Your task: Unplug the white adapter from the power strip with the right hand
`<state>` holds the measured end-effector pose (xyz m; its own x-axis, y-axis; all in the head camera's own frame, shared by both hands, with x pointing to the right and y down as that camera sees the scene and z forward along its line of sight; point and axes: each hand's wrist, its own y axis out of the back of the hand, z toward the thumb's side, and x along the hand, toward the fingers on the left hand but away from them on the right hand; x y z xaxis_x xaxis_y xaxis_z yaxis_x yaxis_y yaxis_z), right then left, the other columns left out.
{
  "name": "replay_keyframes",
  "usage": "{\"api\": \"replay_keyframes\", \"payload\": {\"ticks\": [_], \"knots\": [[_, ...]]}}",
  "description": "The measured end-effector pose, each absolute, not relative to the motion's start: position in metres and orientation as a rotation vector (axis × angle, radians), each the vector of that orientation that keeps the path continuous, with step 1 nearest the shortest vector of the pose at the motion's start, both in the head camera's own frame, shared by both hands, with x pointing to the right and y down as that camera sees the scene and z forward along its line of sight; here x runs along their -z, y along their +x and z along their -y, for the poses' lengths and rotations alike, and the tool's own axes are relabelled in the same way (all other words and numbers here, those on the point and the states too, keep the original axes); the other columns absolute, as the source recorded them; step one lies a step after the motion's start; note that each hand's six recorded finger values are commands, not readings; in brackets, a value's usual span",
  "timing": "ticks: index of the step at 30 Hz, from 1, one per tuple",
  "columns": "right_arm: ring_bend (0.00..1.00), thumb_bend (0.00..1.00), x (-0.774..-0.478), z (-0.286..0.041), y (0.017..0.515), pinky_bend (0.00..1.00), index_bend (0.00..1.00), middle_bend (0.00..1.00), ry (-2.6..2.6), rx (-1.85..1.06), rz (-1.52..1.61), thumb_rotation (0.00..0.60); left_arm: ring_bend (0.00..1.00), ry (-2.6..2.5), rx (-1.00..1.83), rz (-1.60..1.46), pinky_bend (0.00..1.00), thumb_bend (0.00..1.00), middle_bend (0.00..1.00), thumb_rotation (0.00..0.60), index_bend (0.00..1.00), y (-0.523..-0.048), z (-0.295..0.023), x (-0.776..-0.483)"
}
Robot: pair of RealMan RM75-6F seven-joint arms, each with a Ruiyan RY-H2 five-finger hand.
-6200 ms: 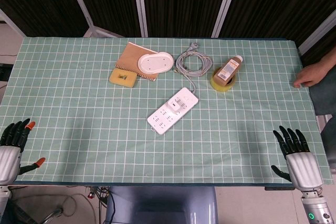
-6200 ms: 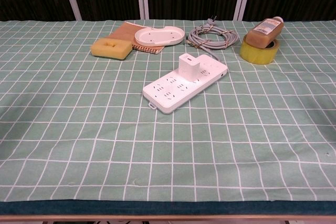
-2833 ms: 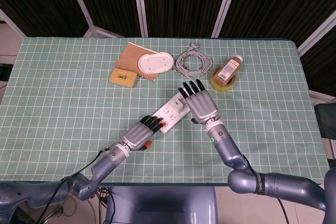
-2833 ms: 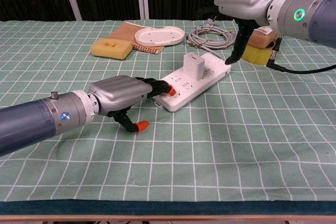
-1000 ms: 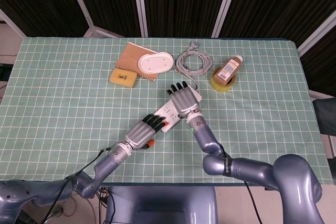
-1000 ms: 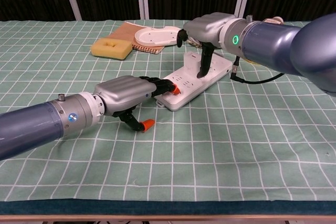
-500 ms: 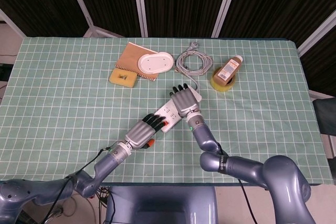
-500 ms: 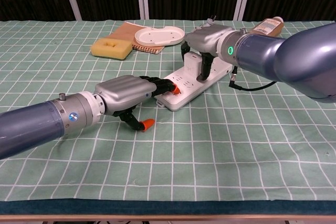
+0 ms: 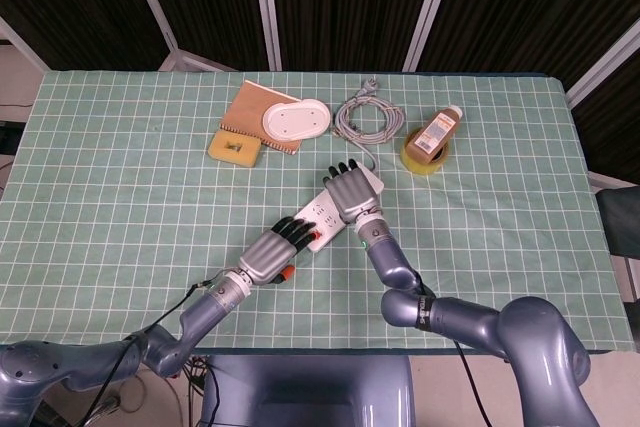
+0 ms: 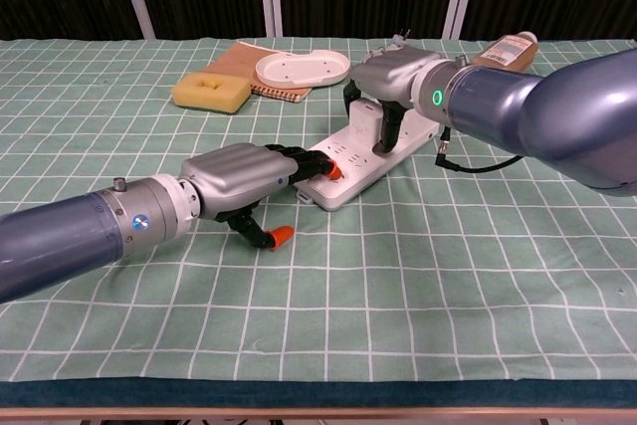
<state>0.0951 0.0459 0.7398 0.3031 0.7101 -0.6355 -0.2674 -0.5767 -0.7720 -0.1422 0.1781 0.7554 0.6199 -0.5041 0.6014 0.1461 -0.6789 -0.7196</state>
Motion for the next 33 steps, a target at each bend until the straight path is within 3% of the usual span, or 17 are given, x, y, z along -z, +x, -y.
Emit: {"api": "replay_keyframes", "payload": {"ticks": [10, 19, 33], "knots": [[0.27, 0.67, -0.744, -0.046, 0.101, 0.24, 0.47, 0.31, -1.686, -1.437, 0.391, 0.6, 0.03, -2.077, 1.074, -0.278, 0.13, 0.4, 0.07, 0.6, 0.11, -0.141, -0.18, -0.756], [0.44, 0.74, -0.744, -0.045, 0.105, 0.46, 0.69, 0.47, -1.667, -1.444, 0.381, 0.6, 0.03, -2.08, 1.074, -0.28, 0.13, 0.4, 0.07, 0.6, 0.11, -0.141, -0.18, -0.757], [0.52, 0.76, -0.74, -0.047, 0.106, 0.62, 0.77, 0.54, -1.673, -1.426, 0.368, 0.6, 0.03, -2.087, 1.06, -0.277, 0.14, 0.4, 0.08, 0.6, 0.12, -0.135, -0.182, -0.754]]}}
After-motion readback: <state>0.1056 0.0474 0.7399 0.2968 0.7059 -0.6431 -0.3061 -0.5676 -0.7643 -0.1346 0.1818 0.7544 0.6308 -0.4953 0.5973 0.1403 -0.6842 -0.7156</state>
